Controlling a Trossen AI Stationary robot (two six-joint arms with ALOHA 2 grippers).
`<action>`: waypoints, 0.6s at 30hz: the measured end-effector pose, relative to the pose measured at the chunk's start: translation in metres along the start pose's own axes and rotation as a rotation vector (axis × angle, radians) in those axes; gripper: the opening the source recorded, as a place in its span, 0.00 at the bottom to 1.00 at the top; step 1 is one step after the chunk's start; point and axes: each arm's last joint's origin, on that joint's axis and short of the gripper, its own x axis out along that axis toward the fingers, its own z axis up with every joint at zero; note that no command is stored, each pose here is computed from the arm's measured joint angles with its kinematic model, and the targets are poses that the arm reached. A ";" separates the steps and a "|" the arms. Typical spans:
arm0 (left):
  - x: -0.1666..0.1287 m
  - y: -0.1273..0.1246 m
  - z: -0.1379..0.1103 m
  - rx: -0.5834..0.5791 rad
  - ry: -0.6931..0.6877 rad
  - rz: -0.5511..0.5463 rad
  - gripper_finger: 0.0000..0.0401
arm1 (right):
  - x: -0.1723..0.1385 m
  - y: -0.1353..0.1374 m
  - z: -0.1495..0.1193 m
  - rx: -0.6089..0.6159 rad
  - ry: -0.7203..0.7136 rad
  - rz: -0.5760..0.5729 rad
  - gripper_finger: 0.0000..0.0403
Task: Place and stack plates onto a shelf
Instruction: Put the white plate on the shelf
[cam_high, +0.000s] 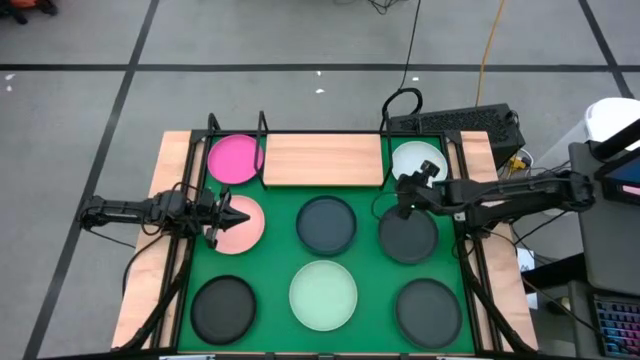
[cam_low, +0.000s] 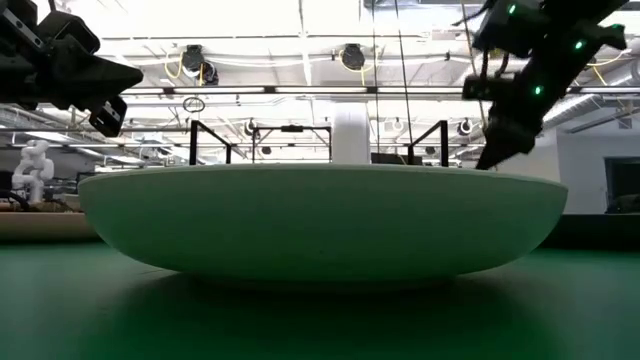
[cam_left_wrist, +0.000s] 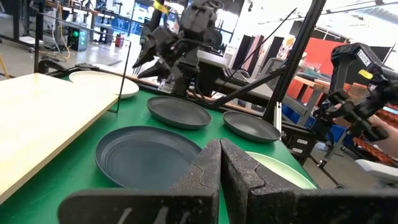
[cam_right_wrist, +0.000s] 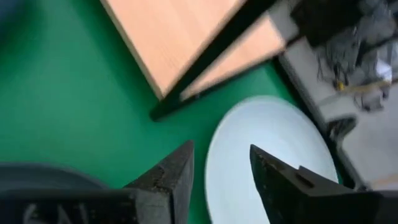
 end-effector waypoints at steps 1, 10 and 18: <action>0.000 0.000 0.000 0.000 0.000 0.000 0.01 | 0.004 0.000 -0.001 -0.003 0.027 -0.007 0.36; 0.000 0.000 0.000 0.000 0.001 0.000 0.01 | 0.034 -0.009 -0.005 0.012 0.199 -0.054 0.37; 0.000 0.000 0.000 0.000 0.000 0.000 0.01 | 0.054 -0.019 -0.008 0.074 0.304 -0.007 0.37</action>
